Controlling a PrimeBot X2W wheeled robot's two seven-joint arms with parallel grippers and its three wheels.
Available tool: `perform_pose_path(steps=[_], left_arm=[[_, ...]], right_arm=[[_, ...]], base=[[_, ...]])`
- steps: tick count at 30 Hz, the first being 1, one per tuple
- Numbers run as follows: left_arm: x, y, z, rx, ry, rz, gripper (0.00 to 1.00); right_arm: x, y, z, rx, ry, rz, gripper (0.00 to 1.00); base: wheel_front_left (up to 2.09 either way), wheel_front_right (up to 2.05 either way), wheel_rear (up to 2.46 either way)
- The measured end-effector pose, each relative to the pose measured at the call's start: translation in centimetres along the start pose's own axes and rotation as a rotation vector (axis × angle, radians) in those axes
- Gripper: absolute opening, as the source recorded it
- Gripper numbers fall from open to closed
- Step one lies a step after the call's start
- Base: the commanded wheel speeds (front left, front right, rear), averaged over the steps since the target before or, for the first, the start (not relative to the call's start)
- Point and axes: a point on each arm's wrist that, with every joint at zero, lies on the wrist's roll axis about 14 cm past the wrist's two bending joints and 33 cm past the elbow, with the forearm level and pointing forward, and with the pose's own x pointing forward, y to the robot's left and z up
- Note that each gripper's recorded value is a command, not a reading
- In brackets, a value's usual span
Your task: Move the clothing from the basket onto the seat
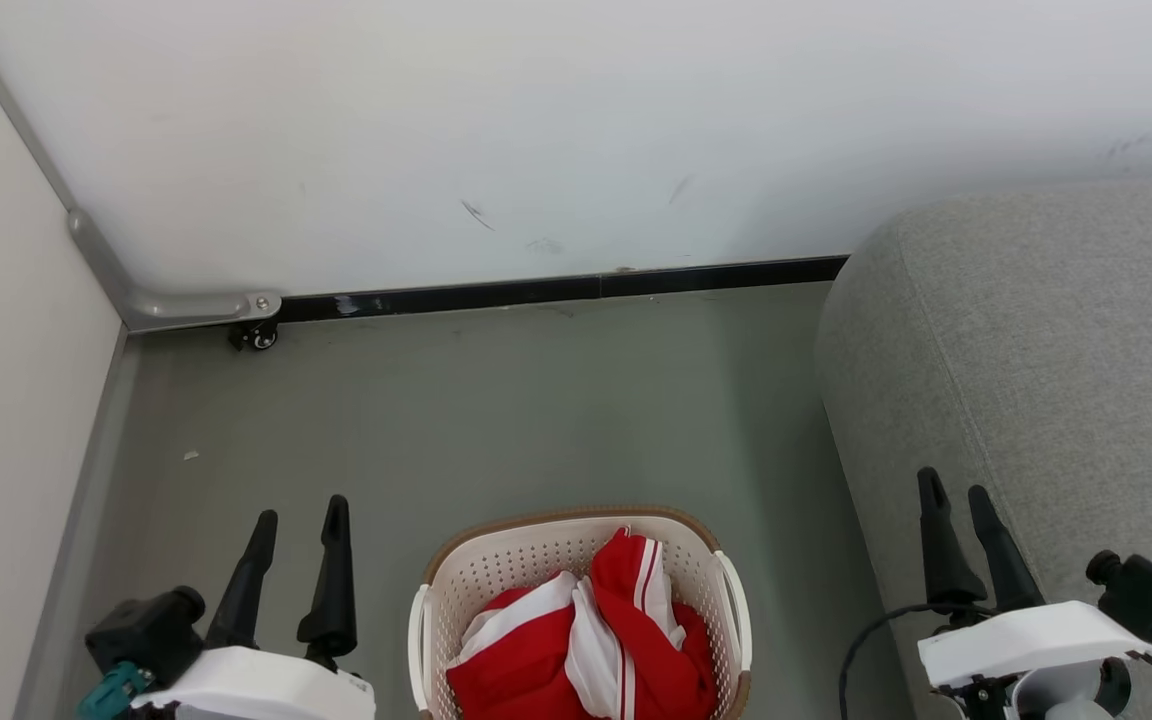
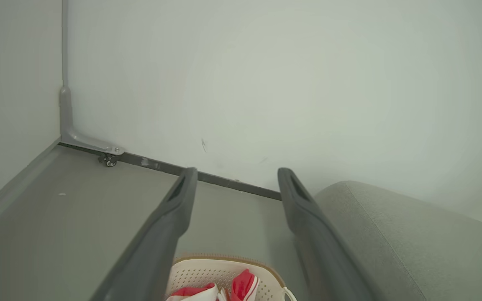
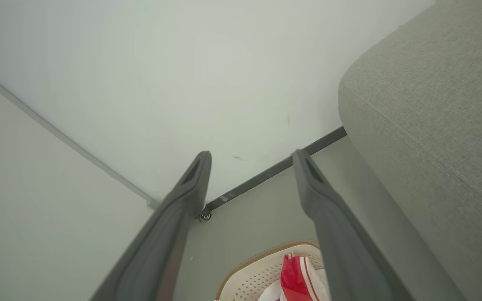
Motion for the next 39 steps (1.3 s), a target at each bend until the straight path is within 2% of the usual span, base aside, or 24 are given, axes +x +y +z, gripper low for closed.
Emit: perform_pose_path(steps=[17,27,39], left_arm=[[-0.2,-2.0,-0.8,0.312,-0.019,-0.068,1.0],[-0.5,-1.9,-0.9,0.463,-0.043,-0.063,1.0],[-1.3,0.0,-1.7,0.464,-0.009,0.005,1.0]], right_arm=[[0.1,0.5,-1.5,-0.261,0.039,0.043,1.0],[0.1,1.0,-2.4,-0.425,0.065,0.086,1.0],[-0.2,1.4,-2.6,-0.441,0.065,0.103,1.0]], base=[[0.0,0.0,0.0],[0.0,0.0,0.0],[0.0,0.0,0.0]])
